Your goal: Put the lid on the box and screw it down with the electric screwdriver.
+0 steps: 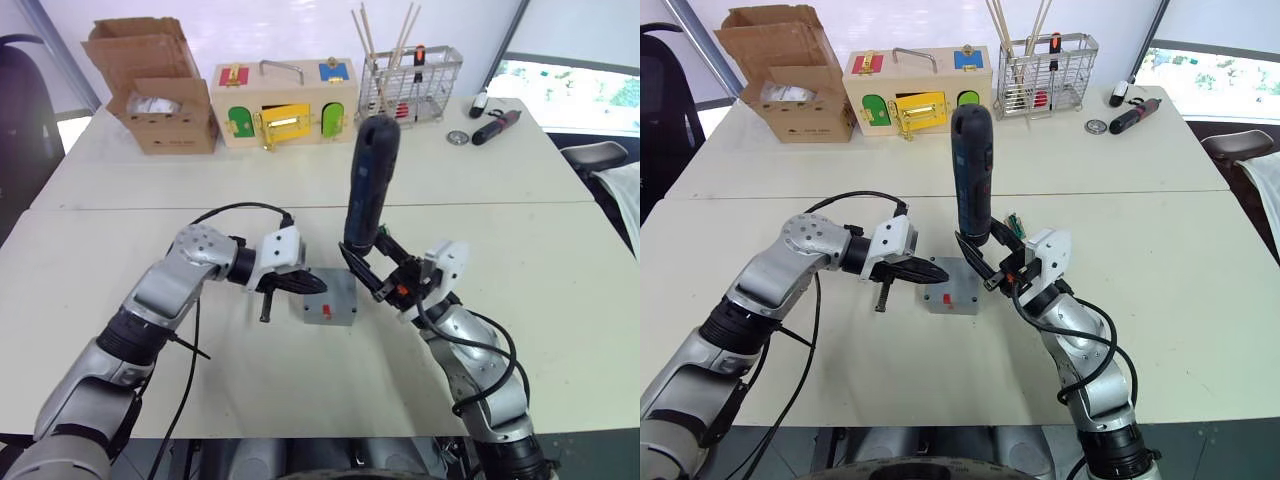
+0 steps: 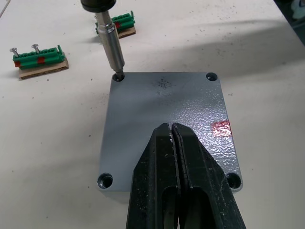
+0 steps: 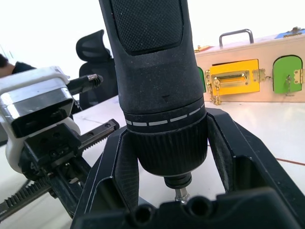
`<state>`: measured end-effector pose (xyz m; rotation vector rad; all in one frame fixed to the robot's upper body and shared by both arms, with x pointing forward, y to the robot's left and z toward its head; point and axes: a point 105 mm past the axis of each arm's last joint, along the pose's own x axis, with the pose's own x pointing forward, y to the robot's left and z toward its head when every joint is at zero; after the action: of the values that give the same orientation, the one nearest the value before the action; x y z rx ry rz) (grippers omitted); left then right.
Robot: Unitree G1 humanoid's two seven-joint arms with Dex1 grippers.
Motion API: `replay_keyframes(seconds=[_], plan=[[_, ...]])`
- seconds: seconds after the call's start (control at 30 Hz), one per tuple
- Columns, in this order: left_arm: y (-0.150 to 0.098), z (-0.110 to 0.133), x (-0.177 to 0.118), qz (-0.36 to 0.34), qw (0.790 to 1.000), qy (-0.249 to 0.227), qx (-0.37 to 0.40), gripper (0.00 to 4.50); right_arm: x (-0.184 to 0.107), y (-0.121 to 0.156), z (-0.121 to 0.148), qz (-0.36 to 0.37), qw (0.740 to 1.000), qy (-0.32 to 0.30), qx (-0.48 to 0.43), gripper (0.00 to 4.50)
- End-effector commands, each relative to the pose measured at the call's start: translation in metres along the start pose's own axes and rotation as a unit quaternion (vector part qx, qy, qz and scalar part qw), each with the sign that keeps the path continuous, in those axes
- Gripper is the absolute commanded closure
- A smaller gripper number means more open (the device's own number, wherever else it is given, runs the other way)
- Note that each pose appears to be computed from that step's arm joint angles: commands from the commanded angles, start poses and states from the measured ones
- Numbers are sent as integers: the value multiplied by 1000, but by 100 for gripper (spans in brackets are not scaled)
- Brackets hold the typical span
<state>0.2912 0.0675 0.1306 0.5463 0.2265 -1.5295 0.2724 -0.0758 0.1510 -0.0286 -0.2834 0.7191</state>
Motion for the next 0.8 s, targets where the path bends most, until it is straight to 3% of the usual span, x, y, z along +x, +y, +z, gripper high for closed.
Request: replay_keyframes(seconds=[0.03, 0.8], plan=[[-7, -12, 5, -13, 1000, 24, -14, 450, -6, 10, -31, 16, 998, 63, 25, 275], [-10, -24, 13, -13, 999, 47, -24, 450, -16, 18, -63, 22, 992, 117, 48, 275]])
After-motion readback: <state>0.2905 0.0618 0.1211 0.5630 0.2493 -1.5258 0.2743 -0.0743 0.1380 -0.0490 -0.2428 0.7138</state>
